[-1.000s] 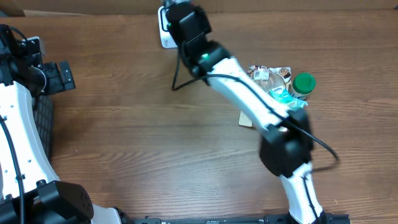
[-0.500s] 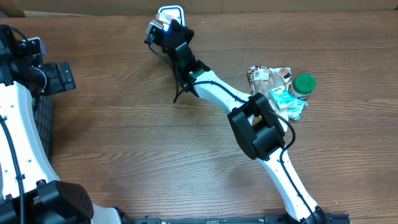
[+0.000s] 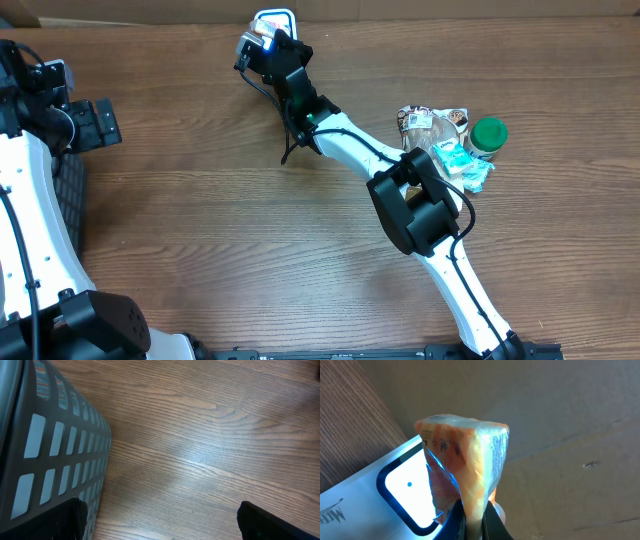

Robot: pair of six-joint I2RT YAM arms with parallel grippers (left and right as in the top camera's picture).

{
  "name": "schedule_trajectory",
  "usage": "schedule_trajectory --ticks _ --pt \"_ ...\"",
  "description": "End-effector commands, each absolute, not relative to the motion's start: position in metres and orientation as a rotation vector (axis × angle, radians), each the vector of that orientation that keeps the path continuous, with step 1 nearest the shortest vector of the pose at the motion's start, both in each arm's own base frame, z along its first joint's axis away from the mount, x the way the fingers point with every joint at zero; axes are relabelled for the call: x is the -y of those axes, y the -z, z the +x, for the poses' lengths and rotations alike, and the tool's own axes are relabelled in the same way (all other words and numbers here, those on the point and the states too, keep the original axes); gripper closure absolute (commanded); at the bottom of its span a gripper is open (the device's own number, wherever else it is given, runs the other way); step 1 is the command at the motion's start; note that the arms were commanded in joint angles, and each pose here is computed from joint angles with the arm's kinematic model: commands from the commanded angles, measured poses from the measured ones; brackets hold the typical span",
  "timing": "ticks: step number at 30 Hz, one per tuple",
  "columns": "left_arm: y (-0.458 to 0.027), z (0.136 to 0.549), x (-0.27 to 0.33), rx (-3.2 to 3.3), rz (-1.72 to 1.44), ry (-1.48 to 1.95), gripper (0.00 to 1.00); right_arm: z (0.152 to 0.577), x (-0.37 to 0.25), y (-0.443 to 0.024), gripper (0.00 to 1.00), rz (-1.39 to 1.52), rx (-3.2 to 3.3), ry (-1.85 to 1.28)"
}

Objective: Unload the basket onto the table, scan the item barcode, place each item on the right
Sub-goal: 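Hold the orange pack in front of the scanner, then carry the orange pack right and set it on the item group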

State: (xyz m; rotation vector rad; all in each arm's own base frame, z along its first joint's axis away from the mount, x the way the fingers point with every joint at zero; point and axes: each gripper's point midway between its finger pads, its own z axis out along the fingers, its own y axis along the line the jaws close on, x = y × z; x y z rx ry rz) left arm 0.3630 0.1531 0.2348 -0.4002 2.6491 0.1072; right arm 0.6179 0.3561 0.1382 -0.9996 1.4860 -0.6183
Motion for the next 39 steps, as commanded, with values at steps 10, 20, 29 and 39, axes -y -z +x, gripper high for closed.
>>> schedule_trajectory --ticks 10,20,29,39 --pt "-0.235 0.365 -0.150 -2.650 -0.372 -0.110 0.00 0.604 -0.345 -0.245 0.96 -0.691 -1.539 0.374" --pt "-0.235 0.365 -0.150 -2.649 -0.373 -0.110 0.00 0.519 -0.324 -0.336 0.96 -0.524 -1.836 -0.207" --pt "-0.235 0.365 -0.150 -2.649 -0.373 -0.110 0.00 0.415 -0.209 -0.342 0.96 -0.111 -2.356 -0.545" --pt "-0.235 0.365 -0.151 -2.649 -0.375 -0.111 0.00 0.377 -0.093 -0.222 0.96 0.364 -2.863 -0.367"
